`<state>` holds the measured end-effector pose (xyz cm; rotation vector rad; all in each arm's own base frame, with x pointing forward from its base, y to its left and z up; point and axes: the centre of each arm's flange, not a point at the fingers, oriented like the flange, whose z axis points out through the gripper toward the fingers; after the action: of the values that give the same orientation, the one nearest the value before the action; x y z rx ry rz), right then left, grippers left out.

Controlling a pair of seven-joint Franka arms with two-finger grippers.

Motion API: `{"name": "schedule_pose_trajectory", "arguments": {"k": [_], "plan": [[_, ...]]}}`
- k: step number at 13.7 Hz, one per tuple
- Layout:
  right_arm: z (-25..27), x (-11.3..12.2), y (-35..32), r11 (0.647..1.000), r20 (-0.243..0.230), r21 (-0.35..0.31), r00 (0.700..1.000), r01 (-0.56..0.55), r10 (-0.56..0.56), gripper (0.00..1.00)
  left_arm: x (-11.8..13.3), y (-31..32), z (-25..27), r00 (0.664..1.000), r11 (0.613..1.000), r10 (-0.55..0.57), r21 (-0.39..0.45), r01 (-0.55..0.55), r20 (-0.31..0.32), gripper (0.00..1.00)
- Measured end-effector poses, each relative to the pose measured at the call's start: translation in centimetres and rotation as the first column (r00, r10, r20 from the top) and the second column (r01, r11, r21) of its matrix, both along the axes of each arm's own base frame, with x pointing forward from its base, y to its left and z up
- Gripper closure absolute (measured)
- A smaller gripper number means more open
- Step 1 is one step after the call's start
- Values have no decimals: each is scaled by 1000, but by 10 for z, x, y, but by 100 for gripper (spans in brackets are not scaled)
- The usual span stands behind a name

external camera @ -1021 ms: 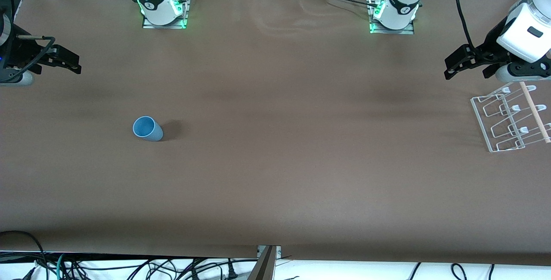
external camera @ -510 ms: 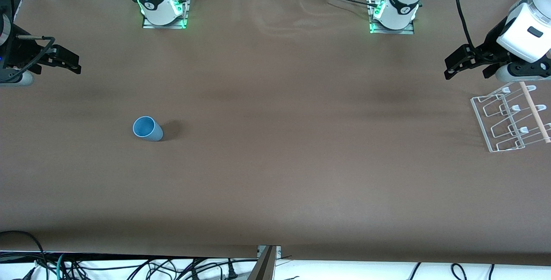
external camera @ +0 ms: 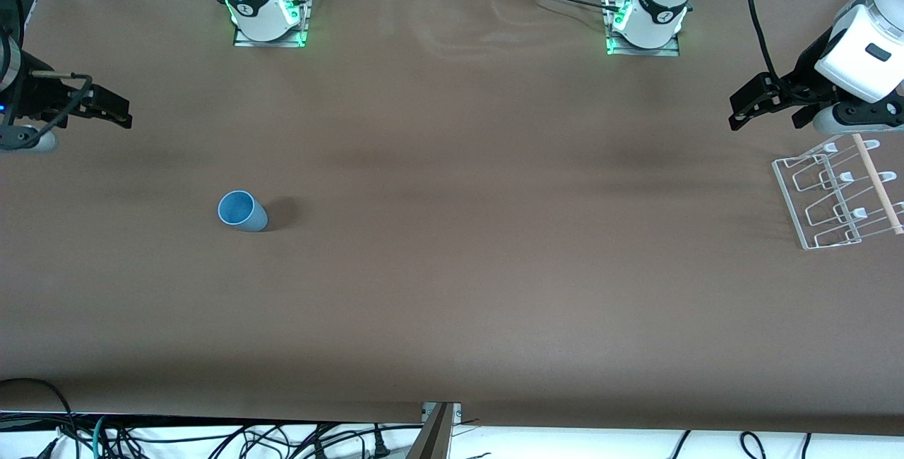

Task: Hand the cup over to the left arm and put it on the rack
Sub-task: 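Reach the right gripper down to the blue cup's base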

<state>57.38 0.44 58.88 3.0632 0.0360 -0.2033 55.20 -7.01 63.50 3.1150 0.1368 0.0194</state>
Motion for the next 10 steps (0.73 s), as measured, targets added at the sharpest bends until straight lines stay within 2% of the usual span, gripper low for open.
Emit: {"name": "schedule_pose_trajectory", "arguments": {"k": [5, 8, 10], "plan": [[-49, 32, -11, 1000, -5, 2, 1000, 11, -11, 0, 0, 0, 0, 1000, 1000, 1, 0, -1, 0, 0], [-98, 51, -19, 1000, -53, 6, 998, 21, -20, 0, 0, 0, 0, 1000, 1000, 1, 0, -1, 0, 0], [-130, 61, -21, 1000, -68, 10, 997, 21, -20, 0, 0, 0, 0, 1000, 1000, 1, 0, -1, 0, 0]]}}
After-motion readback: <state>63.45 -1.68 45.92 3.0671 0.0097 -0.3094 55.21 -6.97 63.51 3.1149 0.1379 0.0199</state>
